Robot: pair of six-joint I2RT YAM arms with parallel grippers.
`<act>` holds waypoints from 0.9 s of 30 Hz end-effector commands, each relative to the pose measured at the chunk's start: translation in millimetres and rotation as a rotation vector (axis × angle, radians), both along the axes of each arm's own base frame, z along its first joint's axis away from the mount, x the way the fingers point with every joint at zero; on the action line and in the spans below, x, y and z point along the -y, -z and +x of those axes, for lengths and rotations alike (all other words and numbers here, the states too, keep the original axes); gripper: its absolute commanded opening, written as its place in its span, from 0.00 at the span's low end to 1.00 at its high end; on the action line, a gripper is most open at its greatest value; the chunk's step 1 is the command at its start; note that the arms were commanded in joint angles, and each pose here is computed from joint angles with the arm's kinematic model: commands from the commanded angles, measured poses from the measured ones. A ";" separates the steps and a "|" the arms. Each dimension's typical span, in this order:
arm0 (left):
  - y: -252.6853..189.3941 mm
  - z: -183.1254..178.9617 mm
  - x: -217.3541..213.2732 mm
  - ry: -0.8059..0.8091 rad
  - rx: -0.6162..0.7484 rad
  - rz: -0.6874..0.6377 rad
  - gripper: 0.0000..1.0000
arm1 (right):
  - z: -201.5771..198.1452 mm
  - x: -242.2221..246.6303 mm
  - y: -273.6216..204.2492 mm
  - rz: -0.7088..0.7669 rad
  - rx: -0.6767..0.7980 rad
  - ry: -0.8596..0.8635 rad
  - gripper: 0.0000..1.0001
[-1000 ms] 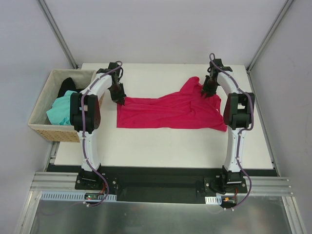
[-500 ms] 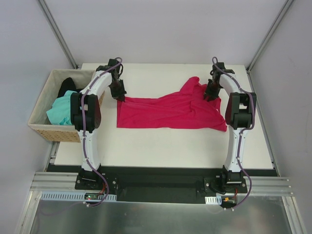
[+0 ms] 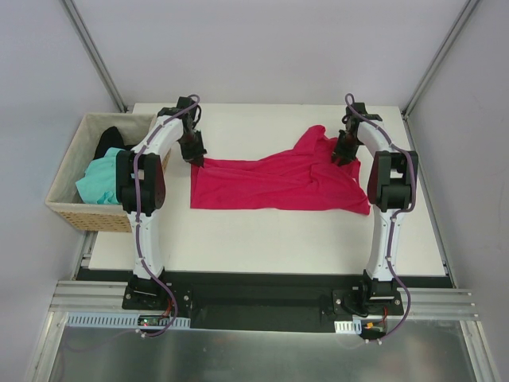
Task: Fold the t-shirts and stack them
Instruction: Fold the flattened tshirt in 1/3 of the way
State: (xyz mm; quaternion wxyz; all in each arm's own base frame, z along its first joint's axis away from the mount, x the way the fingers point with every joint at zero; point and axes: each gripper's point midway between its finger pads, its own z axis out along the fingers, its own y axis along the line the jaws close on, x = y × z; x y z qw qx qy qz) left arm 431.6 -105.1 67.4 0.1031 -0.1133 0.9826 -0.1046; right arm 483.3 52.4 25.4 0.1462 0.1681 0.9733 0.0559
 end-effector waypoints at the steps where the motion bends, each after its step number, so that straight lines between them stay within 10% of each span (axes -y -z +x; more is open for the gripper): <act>1: -9.5 4.5 1.6 0.009 0.015 0.003 0.00 | 5.6 -5.9 -38.7 0.012 0.066 -0.008 0.28; 27: -14.2 -0.6 0.2 0.009 0.018 0.006 0.00 | 4.1 -6.5 -62.0 -0.015 0.112 -0.022 0.27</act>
